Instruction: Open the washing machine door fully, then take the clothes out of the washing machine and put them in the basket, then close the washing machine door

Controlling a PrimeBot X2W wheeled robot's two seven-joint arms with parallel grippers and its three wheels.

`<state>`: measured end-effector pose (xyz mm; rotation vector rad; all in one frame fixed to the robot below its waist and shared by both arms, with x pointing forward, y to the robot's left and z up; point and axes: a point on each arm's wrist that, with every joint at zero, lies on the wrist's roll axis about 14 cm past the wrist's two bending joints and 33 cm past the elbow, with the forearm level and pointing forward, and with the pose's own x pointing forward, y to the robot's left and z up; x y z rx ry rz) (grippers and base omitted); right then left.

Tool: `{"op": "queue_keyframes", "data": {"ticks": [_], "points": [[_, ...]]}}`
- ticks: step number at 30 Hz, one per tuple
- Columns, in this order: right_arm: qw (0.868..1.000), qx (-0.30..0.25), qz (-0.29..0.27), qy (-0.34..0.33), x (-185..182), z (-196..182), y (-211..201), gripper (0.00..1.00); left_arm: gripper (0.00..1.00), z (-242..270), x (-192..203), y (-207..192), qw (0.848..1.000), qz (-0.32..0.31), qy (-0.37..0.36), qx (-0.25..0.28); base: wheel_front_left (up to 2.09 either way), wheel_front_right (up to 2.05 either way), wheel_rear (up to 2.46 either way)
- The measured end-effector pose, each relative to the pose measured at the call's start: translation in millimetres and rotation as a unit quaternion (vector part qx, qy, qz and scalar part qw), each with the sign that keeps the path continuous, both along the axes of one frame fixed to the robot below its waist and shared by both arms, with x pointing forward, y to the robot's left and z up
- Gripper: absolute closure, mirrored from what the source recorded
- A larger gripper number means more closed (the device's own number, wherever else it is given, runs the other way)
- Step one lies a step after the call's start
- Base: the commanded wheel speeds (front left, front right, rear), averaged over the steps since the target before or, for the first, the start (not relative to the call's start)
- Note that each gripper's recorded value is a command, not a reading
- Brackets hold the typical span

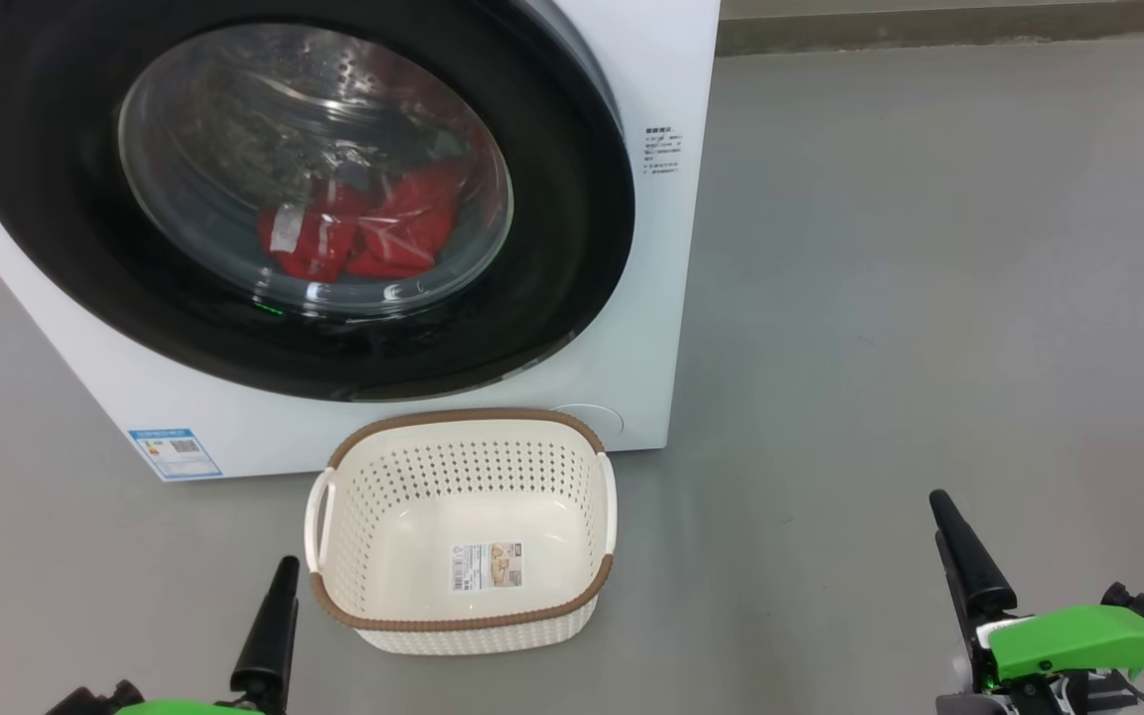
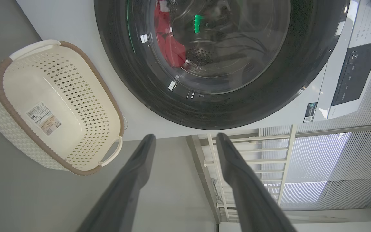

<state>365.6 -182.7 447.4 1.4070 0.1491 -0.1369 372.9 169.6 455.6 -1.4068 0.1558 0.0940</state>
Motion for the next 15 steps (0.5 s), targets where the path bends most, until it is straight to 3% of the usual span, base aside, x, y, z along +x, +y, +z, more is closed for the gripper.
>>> {"op": "queue_keyframes", "data": {"ticks": [4, 5, 6, 15], "points": [[1.000, -0.026, 0.006, -0.007, 5.0, 5.0, 2.3, 0.00, 0.00, 1.2, 1.5, -2.5, 1.000, -0.005, -0.003, 0.022, 0.00, 0.00, 0.00], [0.996, -0.083, 0.022, -0.010, 6.3, 6.4, 6.8, 0.00, 0.00, 6.7, 6.3, -6.5, 0.997, -0.016, -0.013, 0.073, 0.00, 0.00, 0.00], [0.994, -0.102, 0.025, -0.019, 10.9, 12.0, 8.3, 0.00, 0.00, 10.6, 8.9, -7.4, 0.995, -0.019, -0.020, 0.091, 0.00, 0.00, 0.00], [0.985, -0.164, 0.047, -0.033, 17.3, 19.1, 18.1, 0.00, 0.00, 21.8, 15.8, -10.6, 0.987, -0.027, -0.040, 0.150, 0.00, 0.00, 0.00]]}}
